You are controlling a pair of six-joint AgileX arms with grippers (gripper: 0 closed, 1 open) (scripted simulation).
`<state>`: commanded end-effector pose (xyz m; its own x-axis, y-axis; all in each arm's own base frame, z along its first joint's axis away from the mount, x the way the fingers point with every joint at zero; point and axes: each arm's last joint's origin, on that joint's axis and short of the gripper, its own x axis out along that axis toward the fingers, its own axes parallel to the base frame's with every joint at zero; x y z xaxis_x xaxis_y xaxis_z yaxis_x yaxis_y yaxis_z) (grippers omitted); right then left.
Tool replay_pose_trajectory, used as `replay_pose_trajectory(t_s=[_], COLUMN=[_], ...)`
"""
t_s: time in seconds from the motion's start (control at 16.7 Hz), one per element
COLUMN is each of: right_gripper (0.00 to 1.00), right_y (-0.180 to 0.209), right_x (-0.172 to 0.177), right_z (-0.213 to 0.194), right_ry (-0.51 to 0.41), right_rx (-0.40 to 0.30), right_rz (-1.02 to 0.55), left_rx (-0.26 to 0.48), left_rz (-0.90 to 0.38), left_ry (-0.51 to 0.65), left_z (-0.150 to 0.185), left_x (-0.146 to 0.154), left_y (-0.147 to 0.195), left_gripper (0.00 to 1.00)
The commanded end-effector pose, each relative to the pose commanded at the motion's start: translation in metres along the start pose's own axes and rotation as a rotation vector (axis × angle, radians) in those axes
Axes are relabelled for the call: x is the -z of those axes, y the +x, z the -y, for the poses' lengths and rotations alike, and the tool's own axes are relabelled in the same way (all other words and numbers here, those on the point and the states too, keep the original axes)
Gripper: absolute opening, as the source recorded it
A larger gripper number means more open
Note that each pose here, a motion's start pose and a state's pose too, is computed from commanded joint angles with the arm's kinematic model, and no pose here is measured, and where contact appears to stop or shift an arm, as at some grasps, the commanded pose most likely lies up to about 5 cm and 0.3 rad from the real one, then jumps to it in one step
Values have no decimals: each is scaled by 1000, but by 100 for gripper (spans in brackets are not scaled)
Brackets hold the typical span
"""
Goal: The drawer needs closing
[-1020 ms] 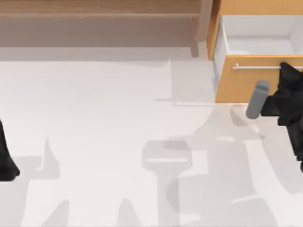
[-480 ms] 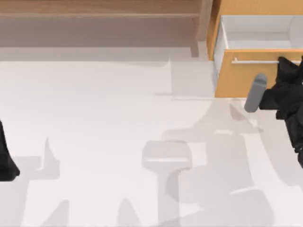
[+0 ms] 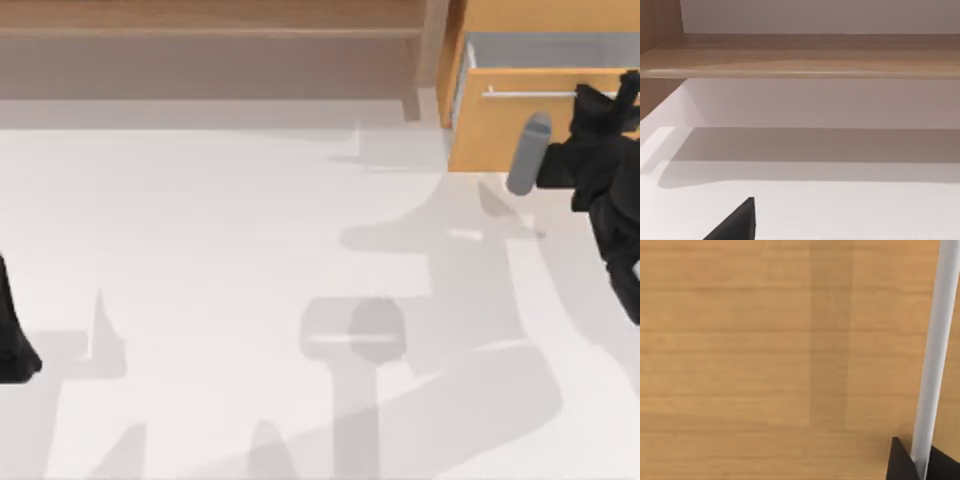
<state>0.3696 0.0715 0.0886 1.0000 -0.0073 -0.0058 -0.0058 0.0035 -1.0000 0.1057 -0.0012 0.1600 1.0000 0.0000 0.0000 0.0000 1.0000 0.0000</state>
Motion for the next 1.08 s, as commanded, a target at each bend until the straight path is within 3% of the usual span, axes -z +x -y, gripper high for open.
replay_pose_trajectory(t_s=[0.48,1.08], right_gripper=[0,0], right_y=[10,68], right_x=[-1,0], right_z=[1,0], right_ry=[3,2], right_rx=[2,-4], right_rz=[2,1], left_rx=[0,0], left_rz=[0,0], left_ry=[0,0], left_z=[0,0], left_x=[0,0], left_y=[0,0], left_gripper=[100,100])
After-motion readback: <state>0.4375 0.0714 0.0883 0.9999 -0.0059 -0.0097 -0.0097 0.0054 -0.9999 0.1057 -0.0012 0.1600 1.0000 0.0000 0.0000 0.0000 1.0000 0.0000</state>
